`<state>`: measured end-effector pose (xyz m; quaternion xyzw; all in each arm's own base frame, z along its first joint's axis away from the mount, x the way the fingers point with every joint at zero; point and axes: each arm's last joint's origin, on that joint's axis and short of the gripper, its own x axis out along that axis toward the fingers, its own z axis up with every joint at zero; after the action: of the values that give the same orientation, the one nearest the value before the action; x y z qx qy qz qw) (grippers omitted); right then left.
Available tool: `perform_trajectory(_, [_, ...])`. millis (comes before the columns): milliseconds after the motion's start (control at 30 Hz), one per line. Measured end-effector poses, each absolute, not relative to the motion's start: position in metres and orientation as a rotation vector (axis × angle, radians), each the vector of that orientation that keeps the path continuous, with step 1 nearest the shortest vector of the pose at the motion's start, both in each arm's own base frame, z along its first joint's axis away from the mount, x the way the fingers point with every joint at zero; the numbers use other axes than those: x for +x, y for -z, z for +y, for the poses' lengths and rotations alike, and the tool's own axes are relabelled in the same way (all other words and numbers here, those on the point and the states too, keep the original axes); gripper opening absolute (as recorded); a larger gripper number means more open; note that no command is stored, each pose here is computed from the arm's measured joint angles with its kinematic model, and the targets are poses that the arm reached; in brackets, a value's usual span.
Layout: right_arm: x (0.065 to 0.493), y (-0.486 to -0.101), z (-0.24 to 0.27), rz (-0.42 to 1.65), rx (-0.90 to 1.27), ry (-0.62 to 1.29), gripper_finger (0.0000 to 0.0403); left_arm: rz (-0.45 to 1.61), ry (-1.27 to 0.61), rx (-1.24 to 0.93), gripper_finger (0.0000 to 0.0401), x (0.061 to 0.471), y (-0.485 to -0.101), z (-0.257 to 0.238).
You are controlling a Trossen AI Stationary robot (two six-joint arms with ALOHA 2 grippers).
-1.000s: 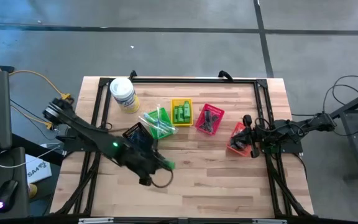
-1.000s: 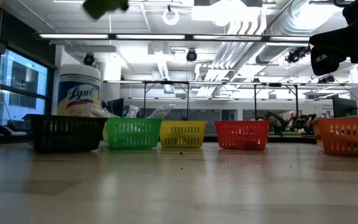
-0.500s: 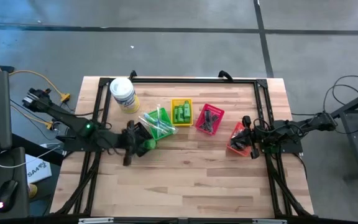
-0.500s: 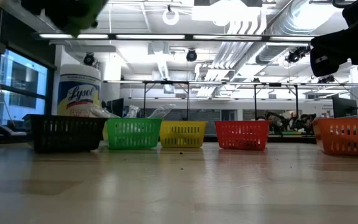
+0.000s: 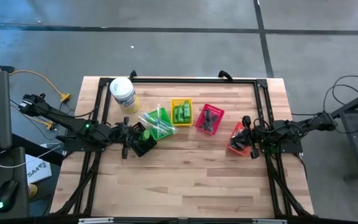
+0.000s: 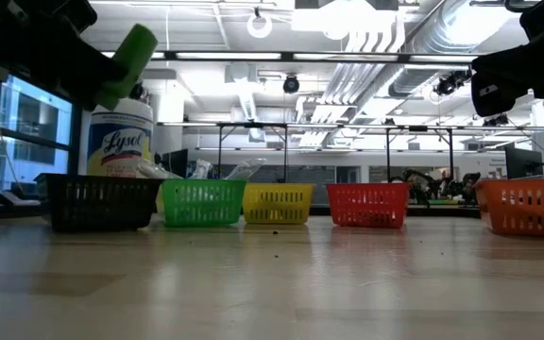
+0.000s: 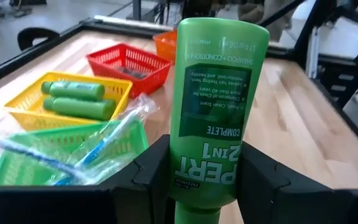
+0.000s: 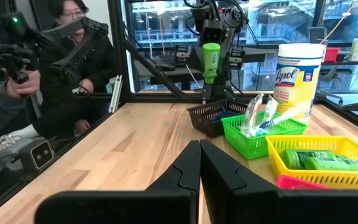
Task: Pick & Place Travel size toiletries
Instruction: Put the green shampoo bottle into the yellow bin
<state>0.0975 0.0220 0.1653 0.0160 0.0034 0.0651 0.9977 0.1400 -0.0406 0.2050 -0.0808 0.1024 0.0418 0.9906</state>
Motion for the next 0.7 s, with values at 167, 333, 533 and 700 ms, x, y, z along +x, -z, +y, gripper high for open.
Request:
perform_trajectory(167, [0.0975, -0.1653, 0.0220, 0.007, 0.032, -0.131, 0.0002, 0.214, -0.074, -0.165, 0.0133, 0.1394, -0.2010, -0.0408])
perform_trajectory(333, [0.0975, -0.1653, 0.0220, 0.007, 0.032, -0.131, 0.0002, 0.214, -0.073, -0.159, 0.0133, 0.1394, -0.2011, -0.0408])
perform_trajectory(533, [0.0975, -0.1653, 0.0220, 0.007, 0.032, -0.131, 0.0002, 0.223, -0.072, -0.138, 0.0133, 0.1392, -0.2003, -0.0407])
perform_trajectory(700, [0.0975, -0.1653, 0.0220, 0.007, 0.032, -0.132, 0.0002, 0.249, -0.100, -0.126, 0.0133, 0.1383, -0.1973, -0.0397])
